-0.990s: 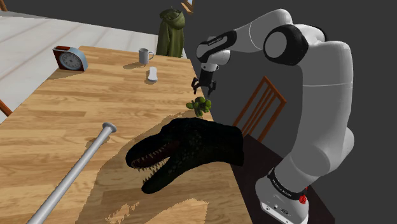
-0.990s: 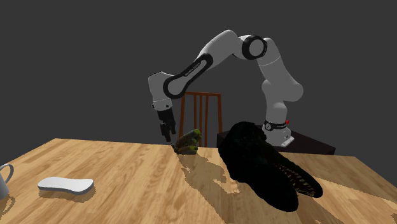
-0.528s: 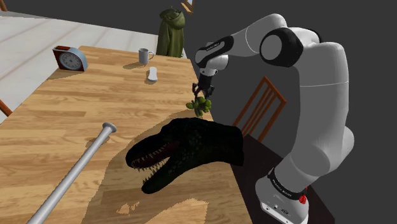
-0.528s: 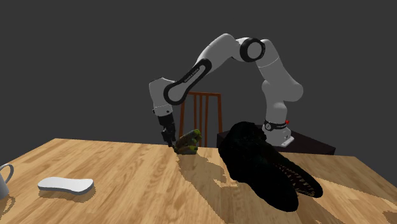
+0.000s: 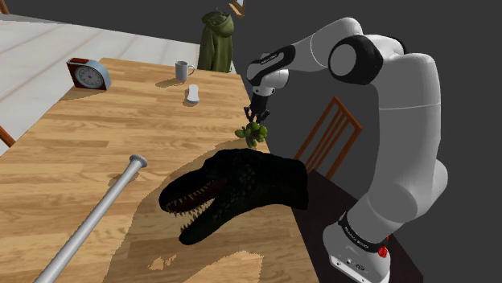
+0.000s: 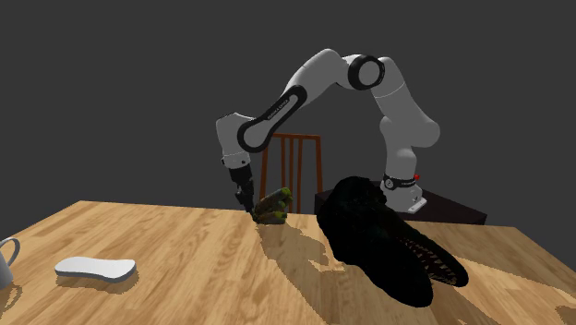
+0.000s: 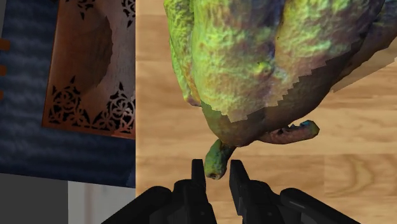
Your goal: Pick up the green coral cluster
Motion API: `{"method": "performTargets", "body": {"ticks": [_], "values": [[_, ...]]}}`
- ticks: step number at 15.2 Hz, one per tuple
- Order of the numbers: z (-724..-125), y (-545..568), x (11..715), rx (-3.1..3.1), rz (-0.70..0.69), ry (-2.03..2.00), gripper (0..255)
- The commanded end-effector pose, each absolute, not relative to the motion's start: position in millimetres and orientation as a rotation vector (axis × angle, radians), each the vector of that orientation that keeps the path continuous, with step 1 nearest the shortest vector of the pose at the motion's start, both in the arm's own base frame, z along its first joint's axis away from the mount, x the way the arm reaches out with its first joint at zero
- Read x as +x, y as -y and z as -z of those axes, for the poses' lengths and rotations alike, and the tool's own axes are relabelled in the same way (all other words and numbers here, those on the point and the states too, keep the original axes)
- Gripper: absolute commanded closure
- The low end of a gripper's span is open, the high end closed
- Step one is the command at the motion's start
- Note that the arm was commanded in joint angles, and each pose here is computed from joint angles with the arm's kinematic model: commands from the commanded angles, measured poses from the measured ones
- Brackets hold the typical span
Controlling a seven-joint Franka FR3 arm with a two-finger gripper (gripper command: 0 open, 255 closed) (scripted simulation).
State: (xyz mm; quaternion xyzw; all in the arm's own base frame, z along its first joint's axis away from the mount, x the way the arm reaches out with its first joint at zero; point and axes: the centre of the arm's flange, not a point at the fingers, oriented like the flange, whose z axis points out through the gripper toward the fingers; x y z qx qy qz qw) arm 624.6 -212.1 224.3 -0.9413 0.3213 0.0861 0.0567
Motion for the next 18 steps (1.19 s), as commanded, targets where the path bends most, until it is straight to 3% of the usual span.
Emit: {"method": "performTargets", "body": {"ticks": [1,18], "values": [[-224,213,625,-2.855,-0.263,-0.975,255],[-304,213,625,-2.855,-0.263,-0.975,255]]}}
